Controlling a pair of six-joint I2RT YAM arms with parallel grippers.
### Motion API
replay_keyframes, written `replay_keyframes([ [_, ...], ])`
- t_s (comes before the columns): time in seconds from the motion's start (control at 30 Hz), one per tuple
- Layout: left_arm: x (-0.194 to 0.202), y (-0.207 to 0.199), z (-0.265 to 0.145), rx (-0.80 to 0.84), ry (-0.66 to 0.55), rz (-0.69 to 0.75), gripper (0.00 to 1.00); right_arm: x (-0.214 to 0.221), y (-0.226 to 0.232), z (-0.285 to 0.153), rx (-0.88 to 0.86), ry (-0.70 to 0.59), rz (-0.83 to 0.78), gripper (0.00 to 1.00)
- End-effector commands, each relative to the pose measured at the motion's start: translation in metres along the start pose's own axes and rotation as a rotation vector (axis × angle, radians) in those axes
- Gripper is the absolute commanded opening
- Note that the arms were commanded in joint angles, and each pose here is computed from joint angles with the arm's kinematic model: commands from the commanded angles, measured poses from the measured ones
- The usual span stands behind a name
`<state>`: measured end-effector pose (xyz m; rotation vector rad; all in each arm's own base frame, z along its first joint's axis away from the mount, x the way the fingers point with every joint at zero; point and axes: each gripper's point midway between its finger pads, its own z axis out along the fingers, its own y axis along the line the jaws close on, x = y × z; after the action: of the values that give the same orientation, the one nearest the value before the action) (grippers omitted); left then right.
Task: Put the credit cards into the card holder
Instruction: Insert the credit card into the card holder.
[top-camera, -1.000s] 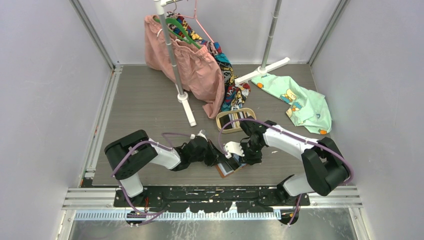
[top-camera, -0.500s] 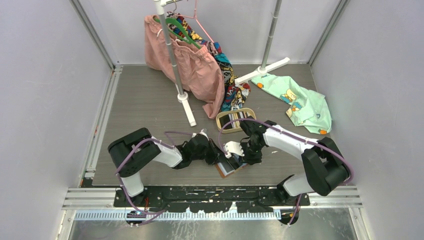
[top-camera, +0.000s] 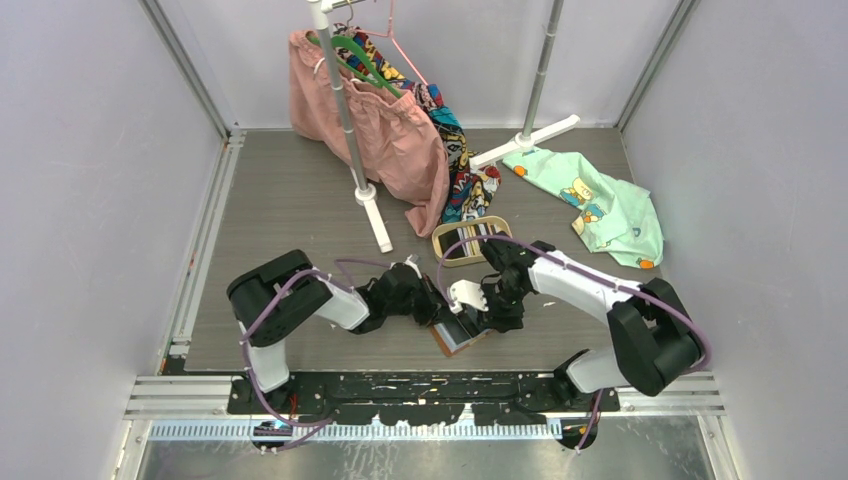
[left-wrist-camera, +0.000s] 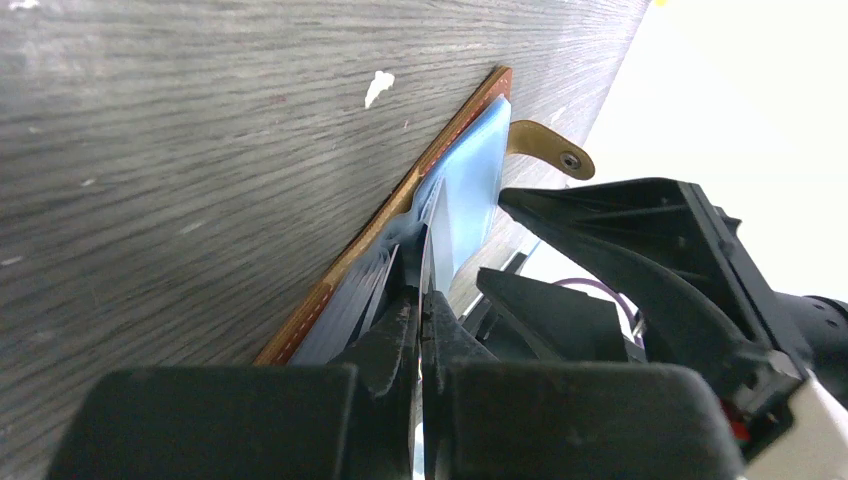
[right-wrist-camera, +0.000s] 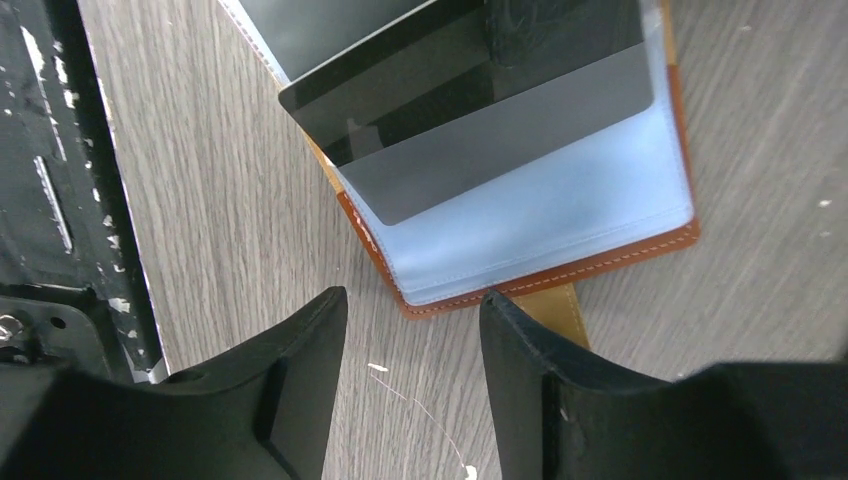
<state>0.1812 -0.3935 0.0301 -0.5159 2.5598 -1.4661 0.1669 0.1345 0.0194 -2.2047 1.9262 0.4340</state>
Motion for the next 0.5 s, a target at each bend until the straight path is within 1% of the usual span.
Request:
replay_keyframes([
  [0.0, 0.002, 0.034, 0.004, -0.107, 0.019, 0.021, 0.02, -0.035, -0.008, -0.028, 0.071, -0.135, -0.007, 0.56],
  [0.07, 0.002, 0.034, 0.005, -0.107, 0.027, 0.023, 0.03, -0.048, 0.001, -0.034, 0.048, -0.204, -0.034, 0.52],
  [0.13, 0.004, 0.035, 0.005, -0.108, 0.034, 0.023, 0.04, -0.061, 0.01, -0.038, 0.019, -0.276, -0.062, 0.43],
  [0.2, 0.004, 0.035, 0.005, -0.106, 0.038, 0.024, 0.05, -0.075, 0.016, -0.042, 0.005, -0.335, -0.092, 0.28],
  [0.23, 0.005, 0.035, 0.005, -0.107, 0.041, 0.023, 0.05, -0.083, 0.018, -0.043, 0.003, -0.361, -0.105, 0.17],
  [0.27, 0.005, 0.035, 0.005, -0.103, 0.044, 0.023, 0.05, -0.091, 0.019, -0.044, 0.006, -0.384, -0.11, 0.09],
  [0.3, 0.005, 0.035, 0.006, -0.102, 0.045, 0.022, 0.06, -0.099, 0.02, -0.044, 0.005, -0.402, -0.121, 0.06],
  [0.33, 0.006, 0.034, 0.006, -0.1, 0.047, 0.023, 0.06, -0.104, 0.021, -0.042, 0.001, -0.408, -0.128, 0.04],
  [0.47, 0.006, 0.033, 0.005, -0.098, 0.052, 0.025, 0.08, -0.115, 0.023, -0.024, 0.017, -0.357, -0.175, 0.02],
])
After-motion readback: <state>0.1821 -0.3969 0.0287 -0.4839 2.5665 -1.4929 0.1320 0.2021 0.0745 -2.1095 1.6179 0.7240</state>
